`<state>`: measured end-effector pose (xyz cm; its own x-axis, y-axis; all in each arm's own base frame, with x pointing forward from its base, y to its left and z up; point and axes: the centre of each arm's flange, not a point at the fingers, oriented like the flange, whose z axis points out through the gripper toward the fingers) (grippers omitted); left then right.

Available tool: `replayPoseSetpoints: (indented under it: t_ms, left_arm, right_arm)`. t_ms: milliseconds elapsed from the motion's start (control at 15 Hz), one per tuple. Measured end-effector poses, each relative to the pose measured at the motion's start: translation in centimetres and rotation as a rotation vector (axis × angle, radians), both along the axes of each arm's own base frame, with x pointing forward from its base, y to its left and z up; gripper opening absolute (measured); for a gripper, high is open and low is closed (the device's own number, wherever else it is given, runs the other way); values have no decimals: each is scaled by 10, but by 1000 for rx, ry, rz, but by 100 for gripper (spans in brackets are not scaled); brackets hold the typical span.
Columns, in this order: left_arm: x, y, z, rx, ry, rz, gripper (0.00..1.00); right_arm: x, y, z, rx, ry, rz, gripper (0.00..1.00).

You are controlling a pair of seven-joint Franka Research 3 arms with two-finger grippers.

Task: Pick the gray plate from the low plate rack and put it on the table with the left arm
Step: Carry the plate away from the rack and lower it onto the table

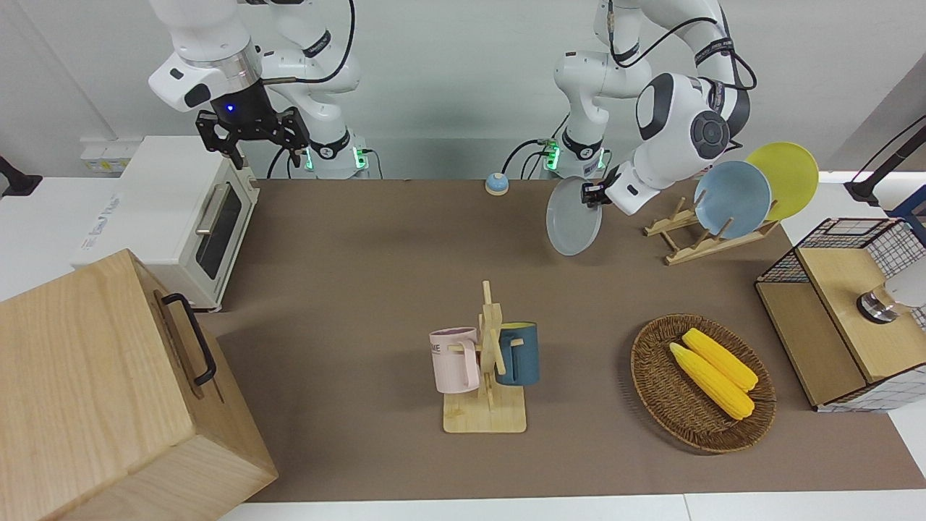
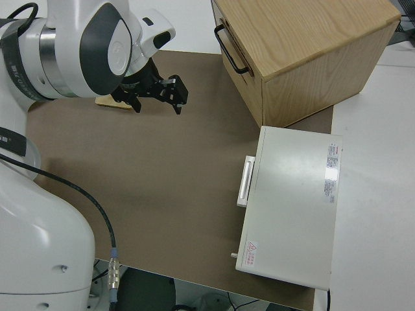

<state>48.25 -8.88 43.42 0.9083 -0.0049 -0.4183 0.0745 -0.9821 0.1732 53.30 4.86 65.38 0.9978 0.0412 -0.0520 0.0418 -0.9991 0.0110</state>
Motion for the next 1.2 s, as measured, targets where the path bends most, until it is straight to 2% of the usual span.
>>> replayPoseSetpoints:
  t_ms: [667, 1067, 1200]
  left_arm:
    - [1, 2, -32, 1, -20, -1, 12]
    - [2, 4, -34, 1, -28, 4, 15]
    - [3, 4, -33, 4, -32, 4, 32]
  right_arm:
    - [0, 0, 0, 0, 0, 0, 99]
    - [0, 0, 0, 0, 0, 0, 99]
    - [0, 0, 0, 0, 0, 0, 99]
